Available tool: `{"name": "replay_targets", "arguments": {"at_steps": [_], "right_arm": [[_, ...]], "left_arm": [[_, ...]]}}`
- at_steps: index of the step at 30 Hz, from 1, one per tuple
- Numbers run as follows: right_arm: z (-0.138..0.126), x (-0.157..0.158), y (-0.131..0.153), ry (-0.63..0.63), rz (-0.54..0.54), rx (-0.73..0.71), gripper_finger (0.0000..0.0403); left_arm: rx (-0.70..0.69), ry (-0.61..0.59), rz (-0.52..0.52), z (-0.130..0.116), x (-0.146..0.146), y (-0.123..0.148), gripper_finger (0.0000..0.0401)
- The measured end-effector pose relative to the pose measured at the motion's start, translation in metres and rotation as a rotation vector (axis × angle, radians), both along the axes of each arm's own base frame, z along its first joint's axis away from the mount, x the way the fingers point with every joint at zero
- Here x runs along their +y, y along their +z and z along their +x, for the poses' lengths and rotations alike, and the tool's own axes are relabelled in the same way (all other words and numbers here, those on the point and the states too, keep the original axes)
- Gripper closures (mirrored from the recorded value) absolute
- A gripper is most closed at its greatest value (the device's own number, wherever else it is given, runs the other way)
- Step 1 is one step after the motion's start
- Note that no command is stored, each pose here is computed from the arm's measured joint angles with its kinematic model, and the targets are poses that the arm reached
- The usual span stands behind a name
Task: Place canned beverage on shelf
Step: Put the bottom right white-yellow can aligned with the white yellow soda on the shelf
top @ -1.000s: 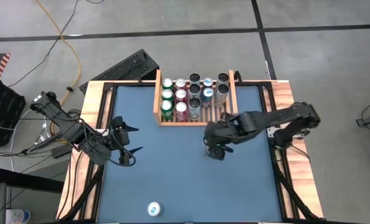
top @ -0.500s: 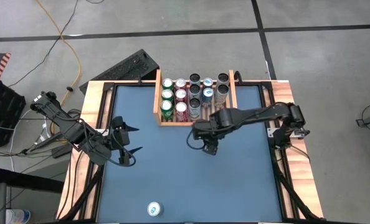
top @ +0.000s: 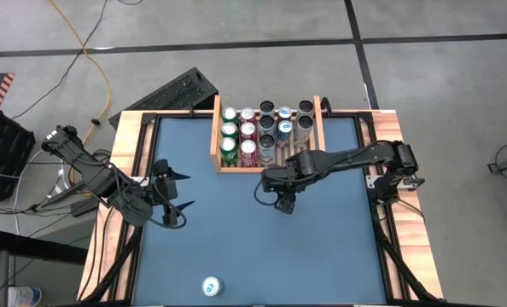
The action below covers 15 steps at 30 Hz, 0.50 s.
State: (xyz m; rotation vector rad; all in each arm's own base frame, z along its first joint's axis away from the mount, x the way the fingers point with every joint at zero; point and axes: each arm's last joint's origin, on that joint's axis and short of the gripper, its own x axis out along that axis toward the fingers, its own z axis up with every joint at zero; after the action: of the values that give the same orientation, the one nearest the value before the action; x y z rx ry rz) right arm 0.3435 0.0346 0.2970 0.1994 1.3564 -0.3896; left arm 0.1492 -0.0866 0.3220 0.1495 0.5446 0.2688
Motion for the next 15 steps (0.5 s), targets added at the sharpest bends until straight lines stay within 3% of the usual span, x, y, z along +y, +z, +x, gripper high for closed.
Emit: {"name": "replay_targets", "arguments": {"at_steps": [9,15], "right_arm": [[0.0028,0.0007,-0.008,0.002,0.015,-0.019,0.0156],[0.0034,0.0008,-0.0079,0.019,0.013,-0.023,0.0189]], "left_arm": [[0.002,0.0,0.002,-0.0002,0.0001,-0.0002,0.006],[0.002,0.001,0.002,-0.0002,0.0002,-0.0002,0.006]]}}
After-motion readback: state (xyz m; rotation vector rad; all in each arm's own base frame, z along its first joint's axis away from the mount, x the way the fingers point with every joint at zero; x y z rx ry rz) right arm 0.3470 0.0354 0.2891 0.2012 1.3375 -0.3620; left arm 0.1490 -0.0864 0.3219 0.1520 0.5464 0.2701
